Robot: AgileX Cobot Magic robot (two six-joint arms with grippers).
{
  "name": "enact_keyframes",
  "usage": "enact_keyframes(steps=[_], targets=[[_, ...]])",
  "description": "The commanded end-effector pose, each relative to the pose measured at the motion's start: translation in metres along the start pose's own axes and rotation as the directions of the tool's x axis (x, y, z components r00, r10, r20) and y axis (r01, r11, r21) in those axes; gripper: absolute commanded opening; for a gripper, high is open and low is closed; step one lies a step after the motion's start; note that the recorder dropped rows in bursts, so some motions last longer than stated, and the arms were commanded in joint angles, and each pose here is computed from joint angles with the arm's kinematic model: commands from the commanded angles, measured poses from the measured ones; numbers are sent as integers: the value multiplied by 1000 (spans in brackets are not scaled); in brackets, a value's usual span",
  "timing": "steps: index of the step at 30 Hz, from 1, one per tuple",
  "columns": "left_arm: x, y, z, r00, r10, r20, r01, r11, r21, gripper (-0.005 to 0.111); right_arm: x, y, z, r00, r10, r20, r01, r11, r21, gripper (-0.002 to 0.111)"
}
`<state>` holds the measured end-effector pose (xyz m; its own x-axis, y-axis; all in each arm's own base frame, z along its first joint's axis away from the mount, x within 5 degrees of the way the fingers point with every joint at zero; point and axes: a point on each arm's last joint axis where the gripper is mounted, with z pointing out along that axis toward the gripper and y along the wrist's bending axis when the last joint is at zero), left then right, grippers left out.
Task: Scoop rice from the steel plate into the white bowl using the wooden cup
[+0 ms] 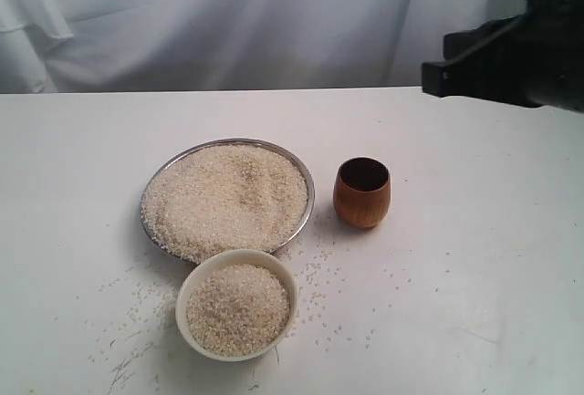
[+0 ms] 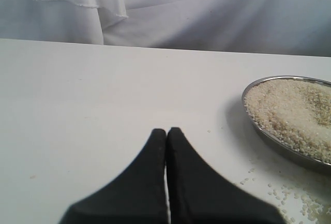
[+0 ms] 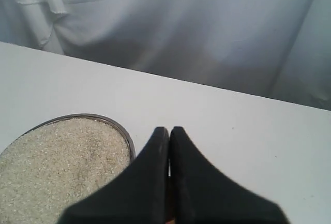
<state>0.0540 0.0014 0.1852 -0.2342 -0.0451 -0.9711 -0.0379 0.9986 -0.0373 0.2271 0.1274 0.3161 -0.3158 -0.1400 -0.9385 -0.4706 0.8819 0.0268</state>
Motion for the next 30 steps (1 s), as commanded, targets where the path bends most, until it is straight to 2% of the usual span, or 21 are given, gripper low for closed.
enact_keyframes(steps=[1,5,13,17,21,25,30], targets=[[1,0,0,1000,-2,6,2,1000,-1,0,-9,-3,-35,999,37,-8,-37,999,33,0],[1,0,0,1000,-2,6,2,1000,-1,0,-12,-5,-59,993,115,-4,-114,992,51,0],[1,0,0,1000,-2,6,2,1000,-1,0,-19,-8,-82,998,43,52,-47,996,78,0],[1,0,0,1000,-2,6,2,1000,-1,0,-15,-17,-97,994,56,94,-67,991,120,0],[1,0,0,1000,-2,6,2,1000,-1,0,6,-36,-121,980,137,143,-168,958,231,0],[1,0,0,1000,-2,6,2,1000,-1,0,45,-48,-147,960,194,203,-256,902,348,0],[1,0,0,1000,-2,6,2,1000,-1,0,94,-46,-171,949,169,268,-277,850,447,0]])
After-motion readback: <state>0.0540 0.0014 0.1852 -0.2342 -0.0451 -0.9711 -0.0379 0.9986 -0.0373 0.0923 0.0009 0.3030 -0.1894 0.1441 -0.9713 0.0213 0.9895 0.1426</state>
